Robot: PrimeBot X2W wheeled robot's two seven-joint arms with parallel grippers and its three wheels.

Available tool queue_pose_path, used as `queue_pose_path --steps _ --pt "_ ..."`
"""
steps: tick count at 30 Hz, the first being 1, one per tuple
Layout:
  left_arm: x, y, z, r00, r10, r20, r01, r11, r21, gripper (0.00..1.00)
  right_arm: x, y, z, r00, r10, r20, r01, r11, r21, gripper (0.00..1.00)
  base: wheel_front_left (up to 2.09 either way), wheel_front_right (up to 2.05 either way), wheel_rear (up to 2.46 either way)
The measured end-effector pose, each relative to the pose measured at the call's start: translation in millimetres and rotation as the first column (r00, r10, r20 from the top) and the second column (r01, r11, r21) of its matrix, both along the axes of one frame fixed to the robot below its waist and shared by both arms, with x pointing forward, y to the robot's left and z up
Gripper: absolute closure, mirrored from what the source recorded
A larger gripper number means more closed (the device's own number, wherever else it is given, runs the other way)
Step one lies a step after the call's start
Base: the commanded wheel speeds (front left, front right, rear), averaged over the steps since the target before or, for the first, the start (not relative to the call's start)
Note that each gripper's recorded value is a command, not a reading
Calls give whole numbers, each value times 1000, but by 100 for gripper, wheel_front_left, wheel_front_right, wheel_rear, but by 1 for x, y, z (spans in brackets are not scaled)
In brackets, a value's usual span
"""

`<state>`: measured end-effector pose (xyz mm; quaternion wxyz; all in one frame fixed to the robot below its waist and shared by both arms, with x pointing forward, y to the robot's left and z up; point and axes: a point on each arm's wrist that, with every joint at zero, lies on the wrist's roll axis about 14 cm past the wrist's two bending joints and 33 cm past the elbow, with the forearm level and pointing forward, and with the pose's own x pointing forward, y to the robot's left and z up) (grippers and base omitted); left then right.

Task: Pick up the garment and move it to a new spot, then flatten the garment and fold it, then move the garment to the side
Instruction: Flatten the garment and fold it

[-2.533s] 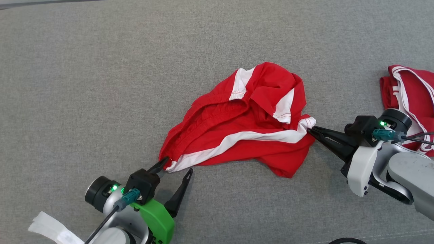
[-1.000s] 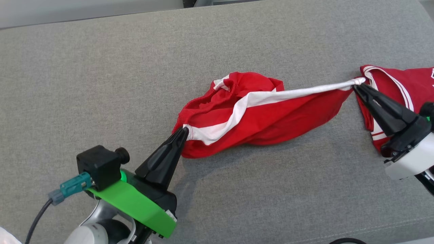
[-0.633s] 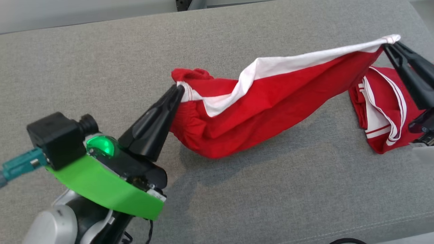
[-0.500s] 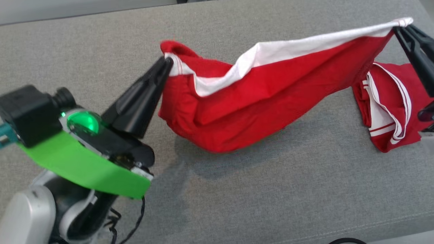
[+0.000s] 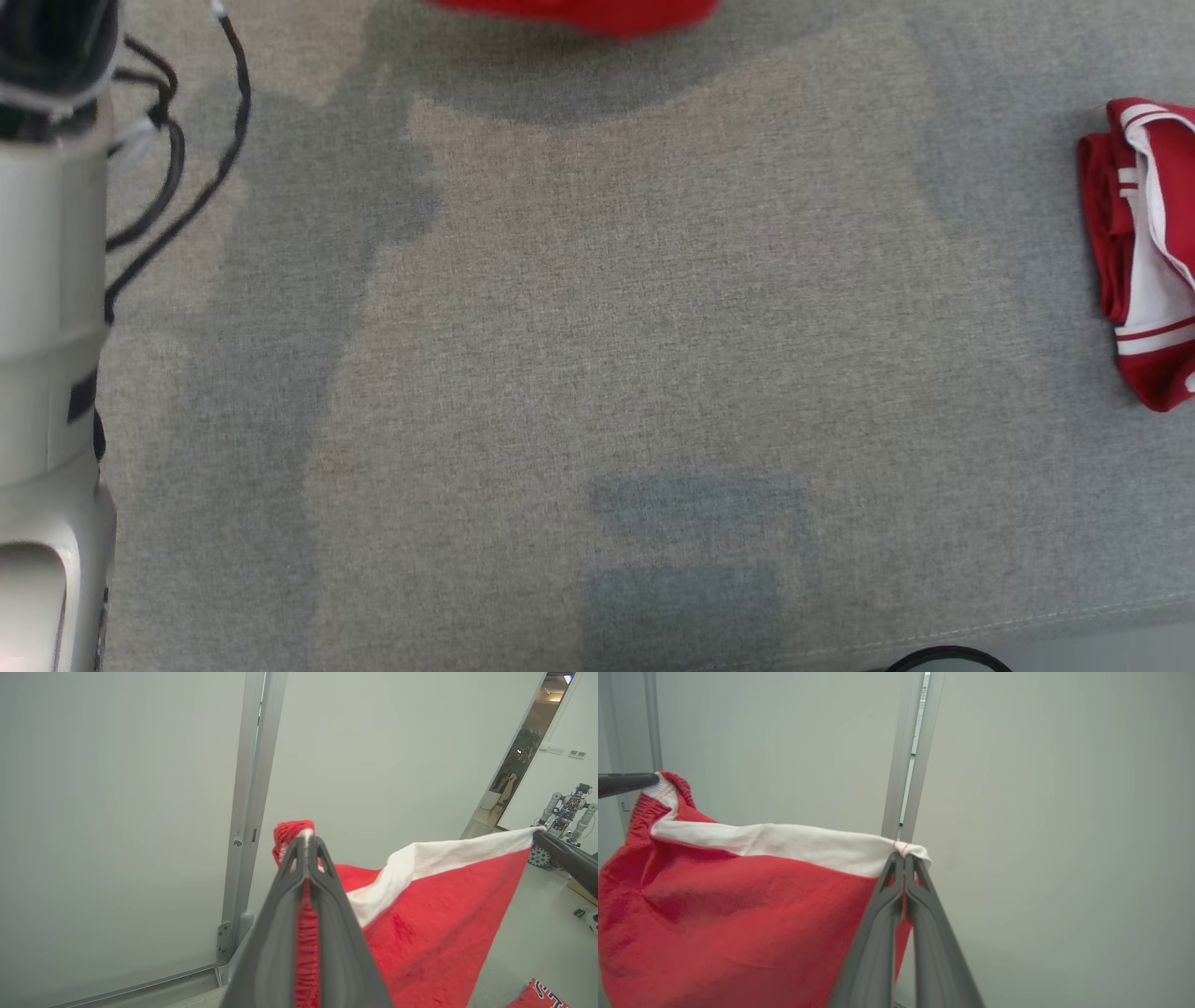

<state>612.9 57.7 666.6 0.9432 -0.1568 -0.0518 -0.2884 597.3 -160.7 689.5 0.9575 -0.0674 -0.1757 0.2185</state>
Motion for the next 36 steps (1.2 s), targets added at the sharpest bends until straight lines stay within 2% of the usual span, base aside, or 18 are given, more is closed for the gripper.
queue_pose_path --steps 4,9,11,13,15,17,20,24,28,36 --pt "46 12 -11 996 93 9 -92 995 -44 100 49 8 -2 999 -48 13 46 995 93 100 0 0 0" --pt "78 22 -15 983 166 84 -160 984 -76 100 83 21 -2 997 -69 24 64 985 159 100 0 0 0" --pt "86 23 -28 980 177 88 -170 982 -77 100 90 35 -18 999 -43 4 42 986 159 100 0 0 0" --pt "91 23 -59 981 185 57 -181 981 -77 100 91 46 -52 999 -16 -44 22 990 137 100 0 0 0" --pt "87 21 -102 982 189 -10 -190 980 -67 100 83 51 -98 992 7 -125 8 993 118 100 0 0 0" --pt "70 7 -138 986 145 -82 -151 986 -65 100 66 53 -134 980 34 -196 -12 994 113 100 0 0 0" --pt "39 -8 -165 986 73 -147 -91 989 -118 100 38 48 -164 962 78 -260 -44 990 136 100 0 0 0" --pt "2 9 -200 973 53 -226 -85 987 -134 100 -2 26 -205 927 90 -364 -36 987 154 100 0 0 0" --pt "-31 20 -208 962 43 -268 -95 979 -183 100 -38 12 -219 901 98 -422 -18 982 189 100 0 0 0" --pt "-103 18 -211 944 9 -329 -80 976 -201 100 -84 -9 -189 915 80 -395 19 970 242 100 0 0 0"
